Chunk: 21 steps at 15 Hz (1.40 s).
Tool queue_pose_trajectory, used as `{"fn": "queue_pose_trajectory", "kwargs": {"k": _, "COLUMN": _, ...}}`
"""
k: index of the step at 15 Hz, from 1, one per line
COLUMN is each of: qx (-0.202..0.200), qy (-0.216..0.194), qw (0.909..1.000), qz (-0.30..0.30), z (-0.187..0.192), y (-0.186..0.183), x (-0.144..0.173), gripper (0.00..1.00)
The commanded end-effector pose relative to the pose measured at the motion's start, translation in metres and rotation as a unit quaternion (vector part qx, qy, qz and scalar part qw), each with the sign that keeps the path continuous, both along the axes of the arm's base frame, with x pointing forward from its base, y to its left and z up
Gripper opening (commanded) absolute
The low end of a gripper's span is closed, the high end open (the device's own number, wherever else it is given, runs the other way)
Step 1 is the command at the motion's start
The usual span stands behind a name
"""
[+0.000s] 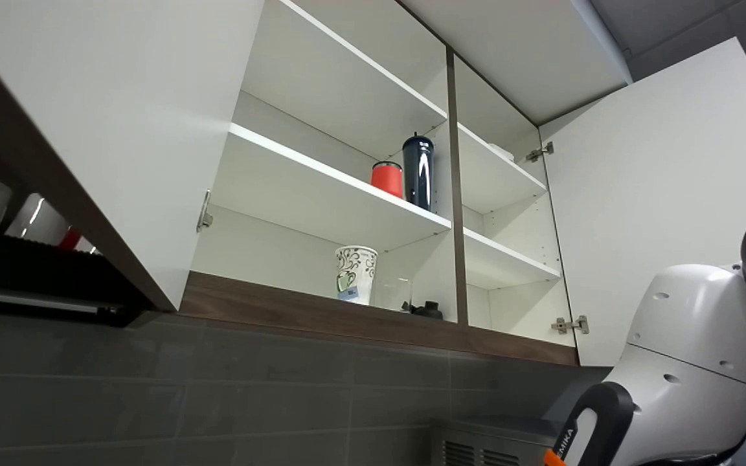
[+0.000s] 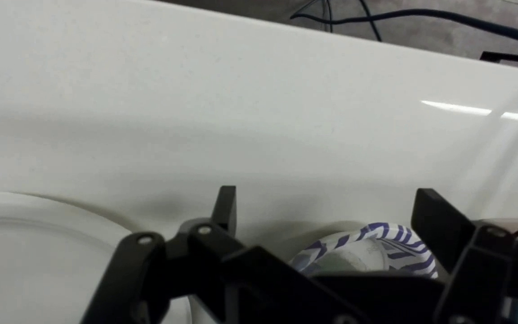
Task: Put the straws inside the tea cup then put the cup and side plate inside the top cupboard
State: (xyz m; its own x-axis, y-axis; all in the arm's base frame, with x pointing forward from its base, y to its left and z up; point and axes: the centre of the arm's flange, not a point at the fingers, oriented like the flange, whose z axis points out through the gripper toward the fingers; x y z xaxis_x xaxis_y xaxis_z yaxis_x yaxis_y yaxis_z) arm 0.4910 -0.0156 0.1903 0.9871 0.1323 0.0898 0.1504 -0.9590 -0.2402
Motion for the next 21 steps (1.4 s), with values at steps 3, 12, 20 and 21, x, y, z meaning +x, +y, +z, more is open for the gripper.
{"fn": "queue_pose_trajectory", "kwargs": {"k": 3, "qx": 0.033, "qy": -0.026, "qw": 0.9976, "qz": -0.055, "z": -0.020, "y": -0.023, "x": 0.000, "gripper": 1.00}}
{"fn": "queue_pose_trajectory", "kwargs": {"k": 12, "qx": 0.067, "qy": -0.065, "qw": 0.9898, "qz": -0.107, "z": -0.043, "y": -0.030, "x": 0.012, "gripper": 1.00}}
{"fn": "queue_pose_trajectory", "kwargs": {"k": 20, "qx": 0.081, "qy": -0.068, "qw": 0.9846, "qz": -0.139, "z": -0.054, "y": -0.033, "x": 0.022, "gripper": 1.00}}
{"fn": "queue_pose_trajectory", "kwargs": {"k": 21, "qx": 0.082, "qy": -0.069, "qw": 0.9842, "qz": -0.141, "z": -0.054, "y": -0.033, "x": 0.023, "gripper": 1.00}}
